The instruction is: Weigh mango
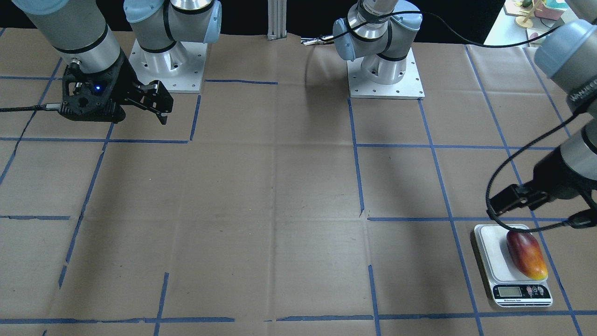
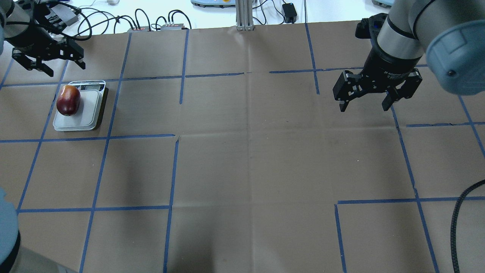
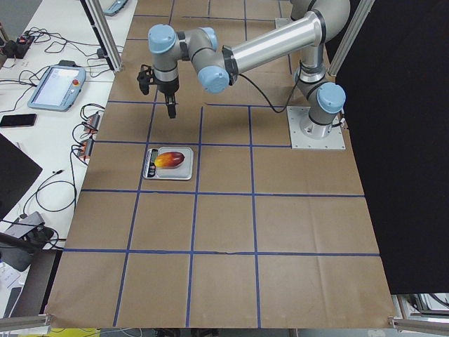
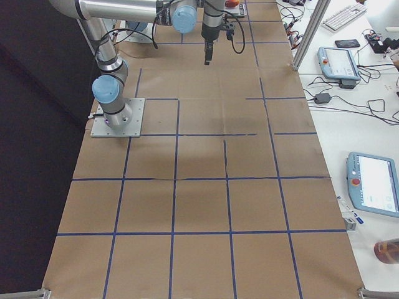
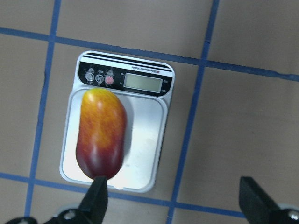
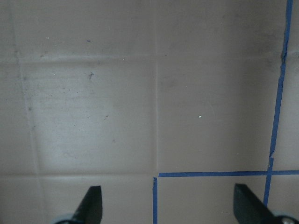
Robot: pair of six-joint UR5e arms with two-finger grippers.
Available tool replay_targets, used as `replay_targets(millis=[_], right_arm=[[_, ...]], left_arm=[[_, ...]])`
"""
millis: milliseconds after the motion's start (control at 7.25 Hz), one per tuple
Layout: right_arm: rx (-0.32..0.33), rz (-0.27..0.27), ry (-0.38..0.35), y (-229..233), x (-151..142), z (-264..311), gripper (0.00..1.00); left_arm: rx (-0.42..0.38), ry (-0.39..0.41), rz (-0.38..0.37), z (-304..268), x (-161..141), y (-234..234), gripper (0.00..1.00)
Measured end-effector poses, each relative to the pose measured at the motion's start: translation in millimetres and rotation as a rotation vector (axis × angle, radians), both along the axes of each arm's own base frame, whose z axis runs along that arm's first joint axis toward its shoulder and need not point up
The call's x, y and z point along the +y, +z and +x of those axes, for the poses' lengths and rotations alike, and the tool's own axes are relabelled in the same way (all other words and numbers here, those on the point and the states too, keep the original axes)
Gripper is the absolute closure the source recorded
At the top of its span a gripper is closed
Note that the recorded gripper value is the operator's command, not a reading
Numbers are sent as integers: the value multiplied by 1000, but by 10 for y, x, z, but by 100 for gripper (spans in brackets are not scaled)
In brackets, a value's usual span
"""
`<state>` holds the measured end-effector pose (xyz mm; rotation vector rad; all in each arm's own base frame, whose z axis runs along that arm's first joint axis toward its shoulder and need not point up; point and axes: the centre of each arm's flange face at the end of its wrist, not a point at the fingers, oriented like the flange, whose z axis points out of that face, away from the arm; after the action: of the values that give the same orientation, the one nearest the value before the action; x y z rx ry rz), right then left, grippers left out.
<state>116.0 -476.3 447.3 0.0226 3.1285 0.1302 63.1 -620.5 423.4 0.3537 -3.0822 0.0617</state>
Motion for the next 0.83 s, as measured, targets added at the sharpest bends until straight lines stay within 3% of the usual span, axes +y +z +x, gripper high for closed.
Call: replay_targets(millis=[276, 552, 828], right_arm=[[0, 0, 0, -1, -1, 0, 0], [0, 0, 0, -1, -1, 0, 0], [0, 0, 0, -1, -1, 0, 0]], left_arm=[[17, -5, 55, -887, 309, 358, 1], [16, -71, 87, -1596, 539, 439, 1], [9, -115, 105, -1842, 721, 497, 1]])
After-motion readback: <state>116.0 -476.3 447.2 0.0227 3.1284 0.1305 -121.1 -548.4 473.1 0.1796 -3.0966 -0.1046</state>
